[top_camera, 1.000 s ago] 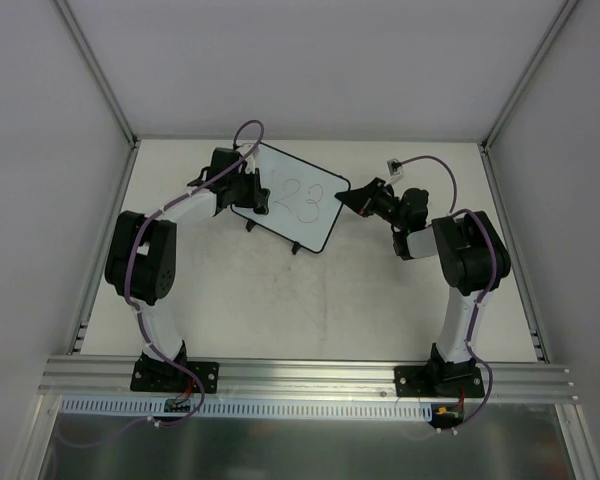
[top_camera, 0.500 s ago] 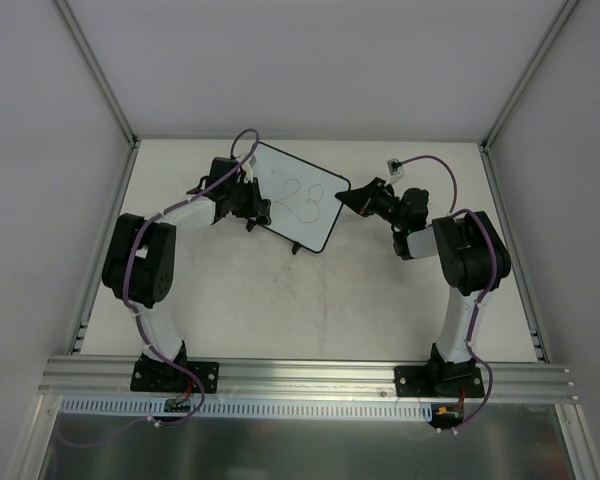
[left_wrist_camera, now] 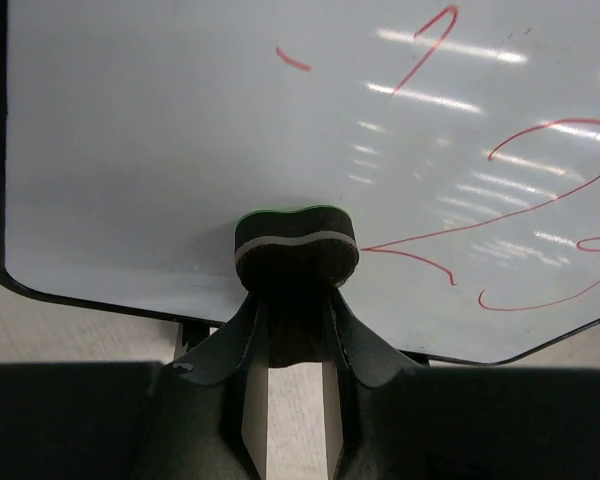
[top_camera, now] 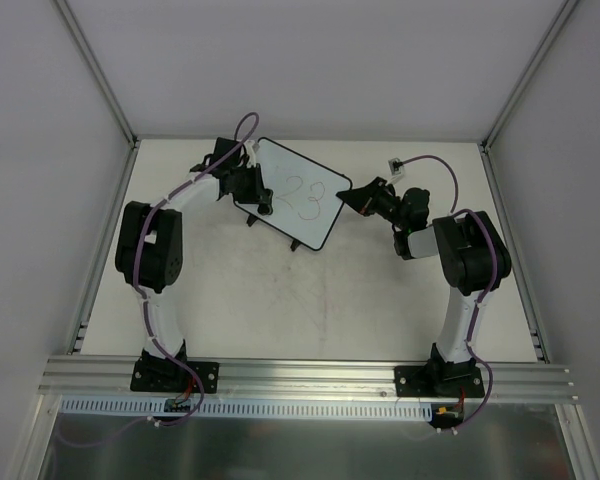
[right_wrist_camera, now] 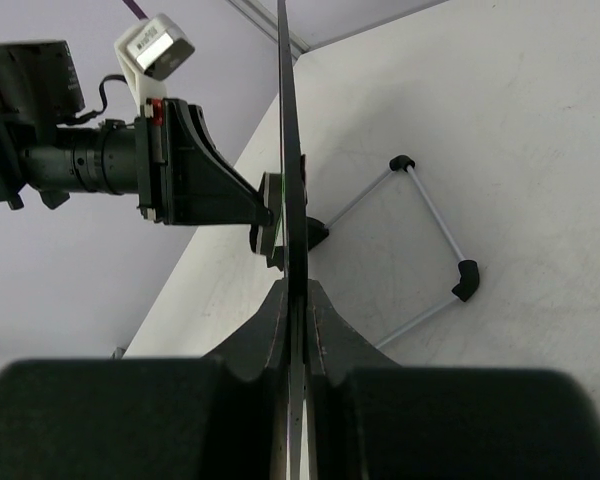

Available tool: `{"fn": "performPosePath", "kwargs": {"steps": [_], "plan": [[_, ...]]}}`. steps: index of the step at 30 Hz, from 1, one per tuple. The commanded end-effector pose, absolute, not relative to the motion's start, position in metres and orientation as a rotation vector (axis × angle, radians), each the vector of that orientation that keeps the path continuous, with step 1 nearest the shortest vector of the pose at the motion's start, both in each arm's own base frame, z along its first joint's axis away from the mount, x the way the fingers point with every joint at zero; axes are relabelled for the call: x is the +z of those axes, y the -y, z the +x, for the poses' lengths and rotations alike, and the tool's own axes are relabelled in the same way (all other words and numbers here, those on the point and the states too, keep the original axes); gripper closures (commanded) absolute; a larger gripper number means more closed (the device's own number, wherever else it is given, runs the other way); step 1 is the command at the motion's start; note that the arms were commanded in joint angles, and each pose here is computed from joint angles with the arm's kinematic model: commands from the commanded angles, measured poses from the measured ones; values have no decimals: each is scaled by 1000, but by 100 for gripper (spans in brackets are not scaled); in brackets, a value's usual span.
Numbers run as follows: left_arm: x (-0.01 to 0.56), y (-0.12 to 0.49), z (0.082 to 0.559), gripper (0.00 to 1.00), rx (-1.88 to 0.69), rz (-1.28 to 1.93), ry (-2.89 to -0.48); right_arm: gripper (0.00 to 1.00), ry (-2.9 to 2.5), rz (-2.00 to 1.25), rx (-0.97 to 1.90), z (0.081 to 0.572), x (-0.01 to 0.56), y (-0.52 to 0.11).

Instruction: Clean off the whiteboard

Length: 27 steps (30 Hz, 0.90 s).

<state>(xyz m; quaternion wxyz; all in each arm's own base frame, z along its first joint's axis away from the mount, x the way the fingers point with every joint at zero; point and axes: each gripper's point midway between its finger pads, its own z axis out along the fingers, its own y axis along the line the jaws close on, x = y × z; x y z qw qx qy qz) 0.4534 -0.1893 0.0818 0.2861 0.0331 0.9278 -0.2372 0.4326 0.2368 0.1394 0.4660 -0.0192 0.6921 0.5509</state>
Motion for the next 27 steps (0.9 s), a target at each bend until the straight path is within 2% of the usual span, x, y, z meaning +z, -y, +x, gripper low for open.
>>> {"fn": "performPosePath", "kwargs": {"steps": [1, 8, 14, 22, 27], "plan": [[105, 185, 490, 100, -596, 94, -2393, 100, -1447, -259, 1338, 422, 202, -242], [145, 188, 519, 100, -585, 106, -2315, 100, -1444, -272, 1342, 420, 203, -242], [151, 178, 533, 100, -571, 92, -2314, 100, -1443, -275, 1342, 420, 204, -242], [136, 173, 525, 100, -548, 85, -2366, 100, -1440, -276, 1342, 420, 205, -242], [127, 188, 506, 100, -622, 162, -2393, 100, -1440, -277, 1343, 420, 205, -243]]}}
